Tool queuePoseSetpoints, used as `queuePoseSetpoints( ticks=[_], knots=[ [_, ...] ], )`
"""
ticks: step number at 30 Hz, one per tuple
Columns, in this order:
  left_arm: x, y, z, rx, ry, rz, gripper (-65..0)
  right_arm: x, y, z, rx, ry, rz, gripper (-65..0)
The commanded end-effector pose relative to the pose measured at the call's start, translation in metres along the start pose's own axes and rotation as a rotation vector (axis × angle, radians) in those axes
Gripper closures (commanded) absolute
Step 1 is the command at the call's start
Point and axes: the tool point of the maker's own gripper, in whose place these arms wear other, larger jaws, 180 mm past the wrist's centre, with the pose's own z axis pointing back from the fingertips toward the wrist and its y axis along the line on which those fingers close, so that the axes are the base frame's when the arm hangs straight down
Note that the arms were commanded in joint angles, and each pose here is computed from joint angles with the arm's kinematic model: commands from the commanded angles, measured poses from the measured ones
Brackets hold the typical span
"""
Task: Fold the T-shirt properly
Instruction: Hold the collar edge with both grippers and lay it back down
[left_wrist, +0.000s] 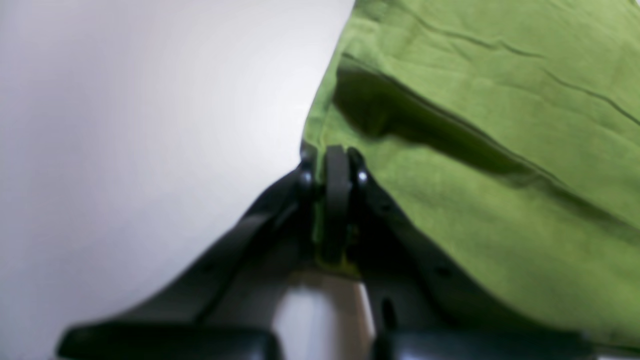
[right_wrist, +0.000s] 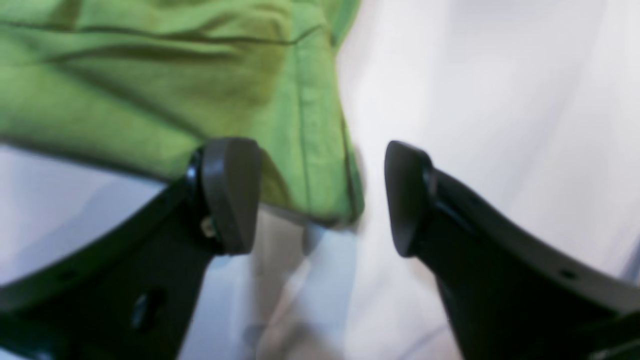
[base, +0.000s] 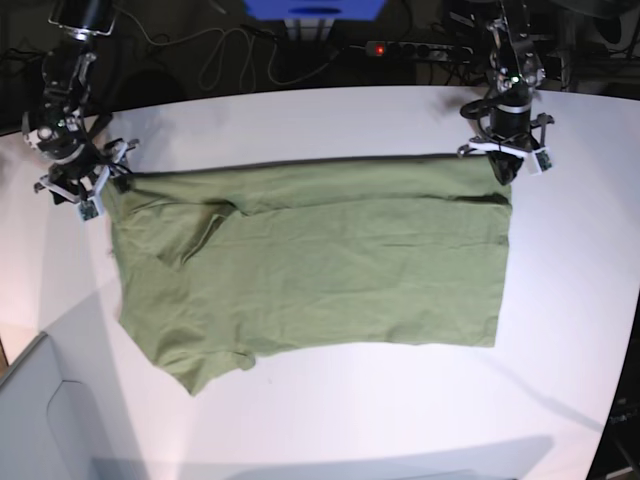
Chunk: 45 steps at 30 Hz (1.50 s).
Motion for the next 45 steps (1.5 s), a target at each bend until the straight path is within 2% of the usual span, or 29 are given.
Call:
queuePoseSetpoints(
  ticks=[1, 4, 7, 8, 17, 21, 25, 30, 36, 41, 45],
  knots=[
    [-0.015, 0.005, 0.003, 0.013, 0.069, -0.012, 0.0, -0.008, 0.001, 0.002, 0.031, 0.037, 0.039, -31.0],
    [-0.016, 0.006, 0.003, 0.014, 0.070, -0.012, 0.0, -0.020, 0.003, 0.000, 0.052, 0.061, 0.025, -18.5],
    [-0.020, 0.007, 0.006, 0.017, 0.081, -0.014, 0.0, -0.024, 0.004, -0.002, 0.056, 0.072, 0.024, -1.5],
    [-0.020, 0.007, 0.008, 0.016, 0.079, -0.017, 0.0, -0.023, 0.004, -0.001, 0.055, 0.071, 0.025, 0.0],
    [0.000, 0.003, 0.035, -0.006, 0.031, -0.068, 0.0, 0.000, -0.010, 0.029, -0.017, 0.016, 0.125, -0.1],
    [0.020, 0.004, 0.045, 0.001, -0.015, -0.081, 0.0, 0.023, -0.024, 0.051, -0.091, -0.049, 0.151, -0.1],
    [0.039, 0.003, 0.051, 0.011, -0.070, -0.075, 0.0, 0.045, -0.022, 0.064, -0.125, -0.105, 0.183, -0.1],
    [0.033, 0.005, 0.066, 0.011, -0.050, -0.093, 0.0, 0.021, -0.013, 0.070, -0.110, -0.026, 0.196, -0.1],
    [-0.003, 0.018, 0.081, 0.033, 0.052, -0.102, 0.0, -0.013, 0.004, 0.074, -0.062, 0.047, 0.180, -0.1],
    [-0.036, 0.035, 0.086, 0.075, 0.137, -0.081, 0.0, -0.025, 0.011, 0.076, -0.042, 0.075, 0.179, -0.1],
    [-0.044, 0.039, 0.087, 0.083, 0.160, -0.077, 0.0, -0.032, 0.014, 0.077, -0.034, 0.096, 0.180, -0.1]
  ],
)
